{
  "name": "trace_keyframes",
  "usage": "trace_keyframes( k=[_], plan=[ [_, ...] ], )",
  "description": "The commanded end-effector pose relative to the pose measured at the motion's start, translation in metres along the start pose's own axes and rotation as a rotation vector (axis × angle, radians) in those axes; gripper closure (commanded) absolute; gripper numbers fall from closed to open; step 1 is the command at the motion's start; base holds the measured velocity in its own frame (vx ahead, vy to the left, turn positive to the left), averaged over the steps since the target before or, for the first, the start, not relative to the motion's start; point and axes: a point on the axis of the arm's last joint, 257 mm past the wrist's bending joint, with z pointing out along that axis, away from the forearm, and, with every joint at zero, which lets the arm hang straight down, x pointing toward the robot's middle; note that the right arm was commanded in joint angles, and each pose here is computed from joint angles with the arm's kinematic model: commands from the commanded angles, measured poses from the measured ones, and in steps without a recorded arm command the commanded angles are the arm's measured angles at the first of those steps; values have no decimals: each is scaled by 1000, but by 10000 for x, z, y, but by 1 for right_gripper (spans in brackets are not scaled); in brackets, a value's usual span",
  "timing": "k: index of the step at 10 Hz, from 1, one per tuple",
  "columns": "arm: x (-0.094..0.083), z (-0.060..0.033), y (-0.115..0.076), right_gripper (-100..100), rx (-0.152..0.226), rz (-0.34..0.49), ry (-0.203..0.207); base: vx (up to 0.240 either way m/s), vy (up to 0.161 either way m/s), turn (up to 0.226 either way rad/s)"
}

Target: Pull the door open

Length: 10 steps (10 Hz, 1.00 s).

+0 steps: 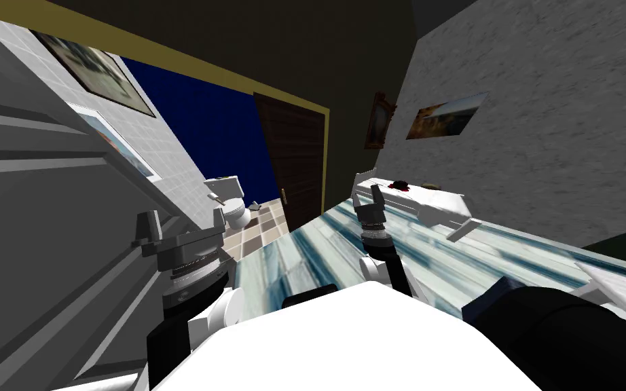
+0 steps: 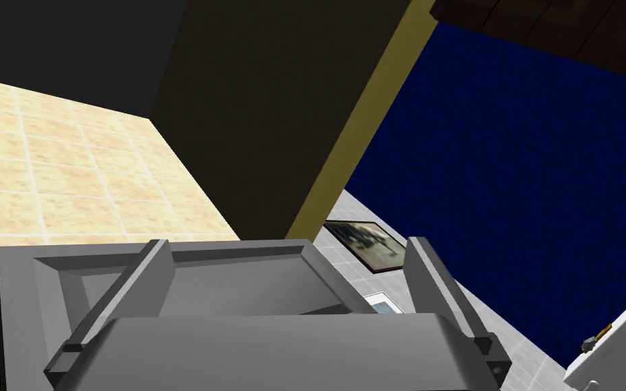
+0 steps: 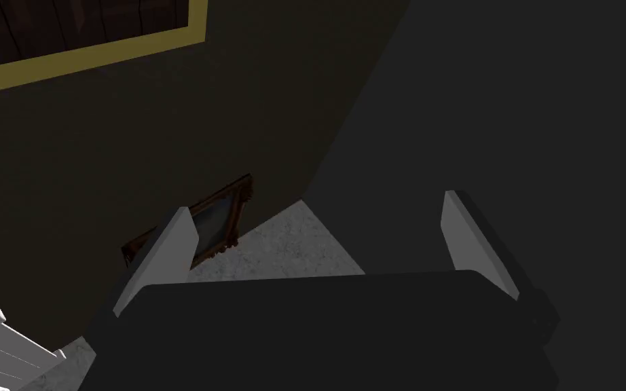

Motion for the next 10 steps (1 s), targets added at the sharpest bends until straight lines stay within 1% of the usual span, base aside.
trace_keyframes(
  k=[1, 2, 3, 4, 5, 6, 7, 8, 9, 10],
  plan=[
    [-13, -37, -123, -100, 18, 43, 1, 151, 47, 205],
    [-24, -61, -198, -100, 30, 69, 0, 98, 7, 280],
    [-30, -73, -235, -100, 35, 82, 0, 59, -6, 179],
    [-48, -107, -334, -100, 50, 117, -3, 69, -6, 226],
    [-59, -126, -387, -100, 58, 135, -6, 83, -4, 182],
    [-83, -165, -493, -100, 74, 172, -11, 93, -7, 281],
    [-100, -190, -558, -100, 84, 196, -16, 116, -2, 225],
    [-118, -217, -622, -100, 94, 218, -21, 96, 4, 139],
    [-155, -271, -750, -100, 113, 264, -33, 104, 12, 268],
    [-178, -302, -820, -100, 123, 288, -41, 127, -12, 277]
  ],
)
